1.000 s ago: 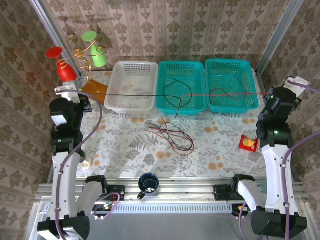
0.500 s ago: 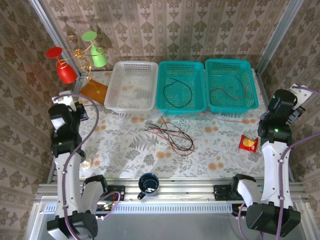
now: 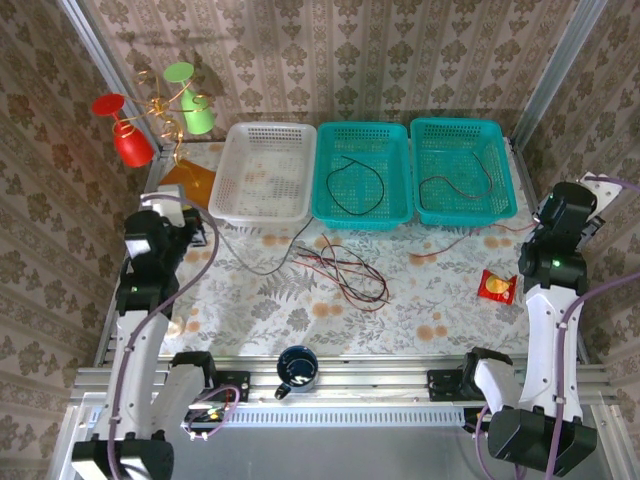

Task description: Untangle the cables

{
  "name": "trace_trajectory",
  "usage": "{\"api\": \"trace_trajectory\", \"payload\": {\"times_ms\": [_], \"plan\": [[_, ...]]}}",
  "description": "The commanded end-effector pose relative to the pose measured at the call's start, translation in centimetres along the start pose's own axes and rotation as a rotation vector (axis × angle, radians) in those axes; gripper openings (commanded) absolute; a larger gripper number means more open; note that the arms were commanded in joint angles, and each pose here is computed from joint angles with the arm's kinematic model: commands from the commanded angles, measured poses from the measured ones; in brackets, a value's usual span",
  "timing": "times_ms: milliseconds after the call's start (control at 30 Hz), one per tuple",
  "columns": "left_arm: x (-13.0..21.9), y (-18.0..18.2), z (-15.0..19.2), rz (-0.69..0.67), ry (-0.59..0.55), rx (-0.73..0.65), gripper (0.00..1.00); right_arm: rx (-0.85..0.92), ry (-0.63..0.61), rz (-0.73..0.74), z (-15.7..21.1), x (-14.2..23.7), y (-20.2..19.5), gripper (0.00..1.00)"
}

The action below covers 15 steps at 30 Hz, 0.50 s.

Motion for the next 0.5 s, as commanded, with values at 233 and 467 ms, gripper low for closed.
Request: {"api": "trace_trajectory", "payload": {"times_ms": [233, 467], "plan": [[2.0, -7.5, -5.1, 0.198, -0.159, -0.156, 0.00, -0.216, -0.299, -0.435, -10.3, 6.3, 2.1, 0.00], [0.9, -13.4, -3.9, 0.247, -0.129, -0.357, 0.00, -0.219, -0.475, -0.535, -16.5, 7.6, 5.3, 0.00]]}}
Point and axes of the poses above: each hand's point on the last joint's axis, 136 mm out from that joint toward the fingers, its own x axis back along the fingers, its own y axis along the line the jaws close on, z = x × y, the point moved 10 cm from there along x, back along the fingers, and after that the axes turned 10 degrees about x, right-handed, at the moved point
